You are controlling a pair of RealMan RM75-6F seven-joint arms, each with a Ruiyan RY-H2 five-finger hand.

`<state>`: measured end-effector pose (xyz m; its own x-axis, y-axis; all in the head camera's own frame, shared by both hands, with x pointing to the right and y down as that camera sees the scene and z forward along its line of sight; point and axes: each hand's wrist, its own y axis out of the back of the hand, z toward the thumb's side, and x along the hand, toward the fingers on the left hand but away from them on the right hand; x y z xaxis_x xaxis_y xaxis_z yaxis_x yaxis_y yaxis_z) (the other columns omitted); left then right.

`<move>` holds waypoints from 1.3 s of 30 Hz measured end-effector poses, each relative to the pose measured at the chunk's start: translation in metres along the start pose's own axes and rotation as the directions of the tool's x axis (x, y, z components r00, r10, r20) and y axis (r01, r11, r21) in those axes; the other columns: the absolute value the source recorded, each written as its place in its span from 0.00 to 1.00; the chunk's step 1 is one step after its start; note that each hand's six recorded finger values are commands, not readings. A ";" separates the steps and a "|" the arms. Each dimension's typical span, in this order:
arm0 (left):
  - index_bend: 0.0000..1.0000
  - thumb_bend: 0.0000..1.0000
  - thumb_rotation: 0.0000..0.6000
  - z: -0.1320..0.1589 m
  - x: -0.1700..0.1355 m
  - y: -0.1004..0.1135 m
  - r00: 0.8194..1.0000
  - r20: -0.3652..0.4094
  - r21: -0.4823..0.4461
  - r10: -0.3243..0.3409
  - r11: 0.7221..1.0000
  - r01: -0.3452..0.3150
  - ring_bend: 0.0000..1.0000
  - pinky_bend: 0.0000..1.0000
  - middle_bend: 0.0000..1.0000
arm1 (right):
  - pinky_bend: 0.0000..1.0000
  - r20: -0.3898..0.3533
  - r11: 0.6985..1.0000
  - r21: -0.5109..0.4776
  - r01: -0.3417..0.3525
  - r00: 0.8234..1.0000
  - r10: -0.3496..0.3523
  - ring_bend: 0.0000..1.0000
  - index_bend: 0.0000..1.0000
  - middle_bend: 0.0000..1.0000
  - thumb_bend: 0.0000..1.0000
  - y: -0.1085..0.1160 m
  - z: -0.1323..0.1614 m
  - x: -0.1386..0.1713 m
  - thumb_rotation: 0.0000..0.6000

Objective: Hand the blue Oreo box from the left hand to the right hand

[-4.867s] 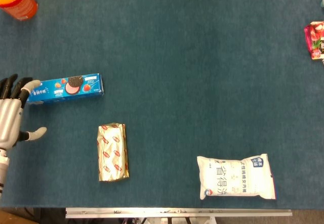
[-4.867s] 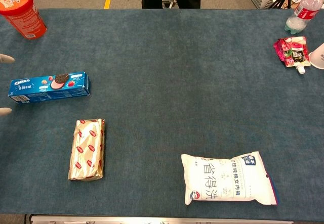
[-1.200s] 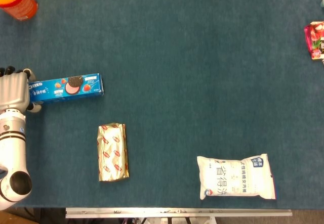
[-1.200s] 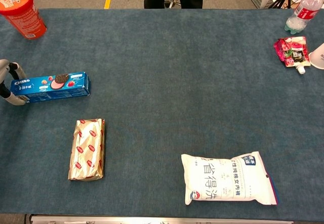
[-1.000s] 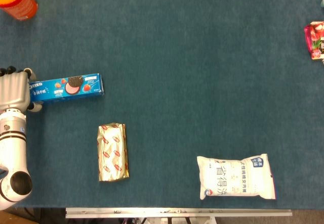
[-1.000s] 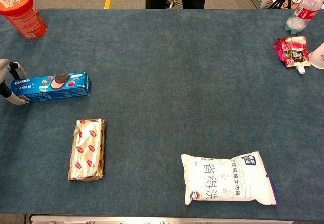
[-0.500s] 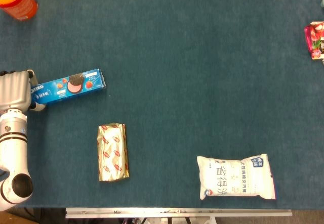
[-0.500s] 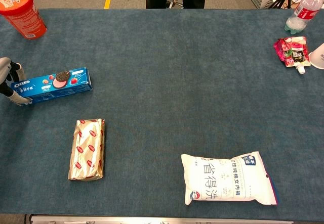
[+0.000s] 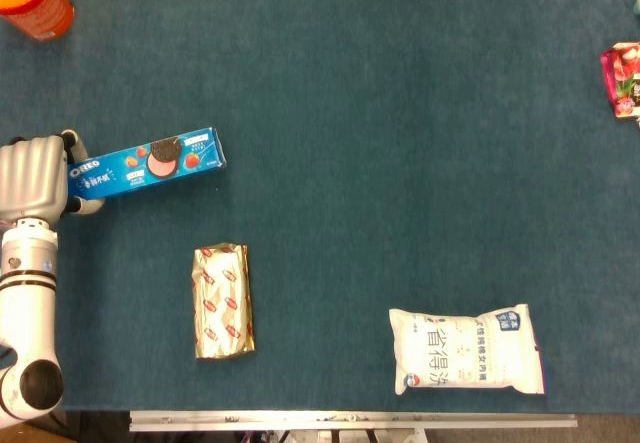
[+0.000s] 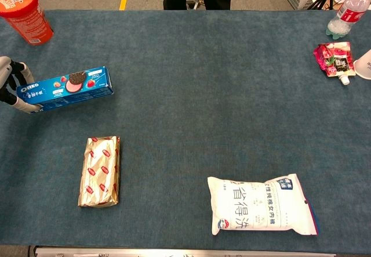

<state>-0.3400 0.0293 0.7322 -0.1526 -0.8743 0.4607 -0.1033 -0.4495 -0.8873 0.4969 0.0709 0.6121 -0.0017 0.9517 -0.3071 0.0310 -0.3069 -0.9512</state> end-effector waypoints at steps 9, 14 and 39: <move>0.69 0.04 1.00 0.029 -0.021 0.018 0.996 0.091 -0.065 0.009 0.998 -0.003 0.47 0.36 0.72 | 0.47 -0.068 0.999 -0.011 0.041 0.997 -0.042 0.34 0.34 0.32 0.08 0.009 0.020 -0.008 1.00; 0.69 0.04 1.00 0.057 -0.030 0.026 0.986 0.167 -0.063 0.008 0.998 0.002 0.47 0.36 0.71 | 0.47 -0.139 0.998 -0.026 0.058 0.988 -0.061 0.34 0.34 0.32 0.08 0.013 0.045 -0.018 1.00; 0.68 0.13 1.00 0.164 -0.032 0.022 0.940 0.340 -0.054 0.020 0.999 -0.002 0.47 0.36 0.71 | 0.42 -0.389 0.987 -0.160 -0.001 0.919 -0.062 0.26 0.28 0.25 0.00 -0.023 0.166 -0.039 1.00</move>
<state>-0.1765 0.0175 0.6948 0.1890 -0.8934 0.4076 -0.1563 -0.4371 -0.8857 0.3299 0.0388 0.6417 0.3854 0.8981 -0.2119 0.1907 -0.3022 -0.9340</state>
